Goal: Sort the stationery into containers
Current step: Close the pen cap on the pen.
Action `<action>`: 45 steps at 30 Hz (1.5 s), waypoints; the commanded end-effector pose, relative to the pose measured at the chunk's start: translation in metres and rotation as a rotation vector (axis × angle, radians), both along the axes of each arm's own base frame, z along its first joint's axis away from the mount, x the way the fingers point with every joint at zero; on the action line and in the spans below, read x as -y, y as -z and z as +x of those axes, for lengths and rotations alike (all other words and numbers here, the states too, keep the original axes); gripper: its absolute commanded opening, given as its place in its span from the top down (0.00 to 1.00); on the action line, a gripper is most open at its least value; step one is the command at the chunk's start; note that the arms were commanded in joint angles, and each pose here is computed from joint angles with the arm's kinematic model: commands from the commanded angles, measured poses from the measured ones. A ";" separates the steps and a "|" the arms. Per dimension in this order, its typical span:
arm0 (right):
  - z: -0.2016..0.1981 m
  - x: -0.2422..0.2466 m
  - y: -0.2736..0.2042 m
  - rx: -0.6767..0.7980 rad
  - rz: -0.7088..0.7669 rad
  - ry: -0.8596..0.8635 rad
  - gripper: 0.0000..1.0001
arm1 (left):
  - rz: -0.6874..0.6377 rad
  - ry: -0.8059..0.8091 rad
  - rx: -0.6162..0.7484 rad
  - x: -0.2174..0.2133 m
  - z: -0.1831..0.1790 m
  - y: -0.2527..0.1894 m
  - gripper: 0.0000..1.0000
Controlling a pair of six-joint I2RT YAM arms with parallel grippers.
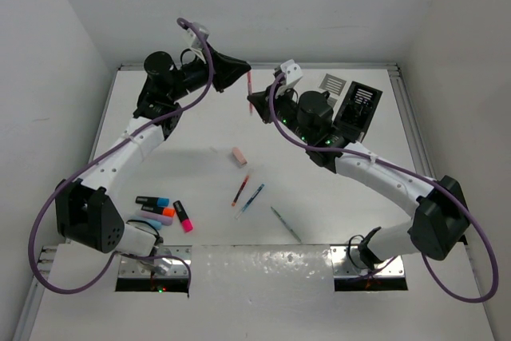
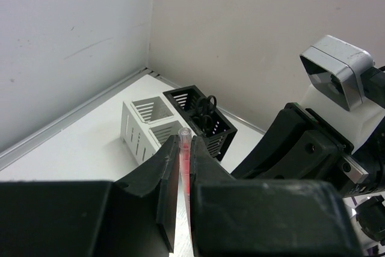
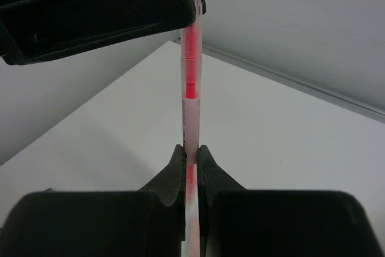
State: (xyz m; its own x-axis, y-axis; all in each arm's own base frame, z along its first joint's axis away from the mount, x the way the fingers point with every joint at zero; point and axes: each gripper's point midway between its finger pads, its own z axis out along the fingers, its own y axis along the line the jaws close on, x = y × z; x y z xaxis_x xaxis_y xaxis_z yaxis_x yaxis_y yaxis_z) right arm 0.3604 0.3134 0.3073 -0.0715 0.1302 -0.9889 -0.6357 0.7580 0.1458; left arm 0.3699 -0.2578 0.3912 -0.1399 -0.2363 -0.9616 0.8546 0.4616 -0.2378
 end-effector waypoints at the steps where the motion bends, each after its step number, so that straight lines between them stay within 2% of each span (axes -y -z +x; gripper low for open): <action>1: -0.010 0.024 -0.161 0.367 0.325 0.039 1.00 | 0.100 0.095 -0.225 0.013 -0.019 0.067 1.00; 8: -0.007 0.029 -0.169 0.388 0.338 0.059 1.00 | 0.155 0.073 -0.247 0.011 -0.019 0.084 1.00; 12: -0.008 0.029 -0.174 0.394 0.350 0.053 1.00 | 0.198 0.065 -0.205 0.010 -0.021 0.089 1.00; 19: -0.005 0.032 -0.173 0.388 0.376 0.071 1.00 | 0.270 0.057 -0.214 0.005 -0.026 0.120 1.00; 30: 0.000 0.024 -0.147 0.327 0.357 0.054 1.00 | 0.199 0.090 -0.174 0.011 -0.026 0.093 1.00; 37: 0.000 0.016 -0.129 0.285 0.327 0.021 1.00 | 0.174 0.143 -0.080 0.016 -0.027 0.068 1.00; 42: 0.000 0.018 -0.125 0.278 0.332 0.029 1.00 | 0.186 0.138 -0.080 0.014 -0.024 0.072 1.00; 43: 0.000 0.018 -0.125 0.276 0.329 0.031 1.00 | 0.185 0.142 -0.075 0.014 -0.025 0.071 1.00; 45: 0.001 0.019 -0.123 0.272 0.321 0.035 1.00 | 0.184 0.143 -0.072 0.014 -0.025 0.070 0.91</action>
State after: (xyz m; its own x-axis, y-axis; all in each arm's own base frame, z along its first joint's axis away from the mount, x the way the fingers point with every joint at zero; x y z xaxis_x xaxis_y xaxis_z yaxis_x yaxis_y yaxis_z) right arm 0.3664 0.3165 0.2953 -0.1170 0.1539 -0.9811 -0.6280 0.7539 0.1932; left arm 0.3566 -0.2645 0.3823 -0.0075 -0.1293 -0.9916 0.8952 0.4411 -0.0643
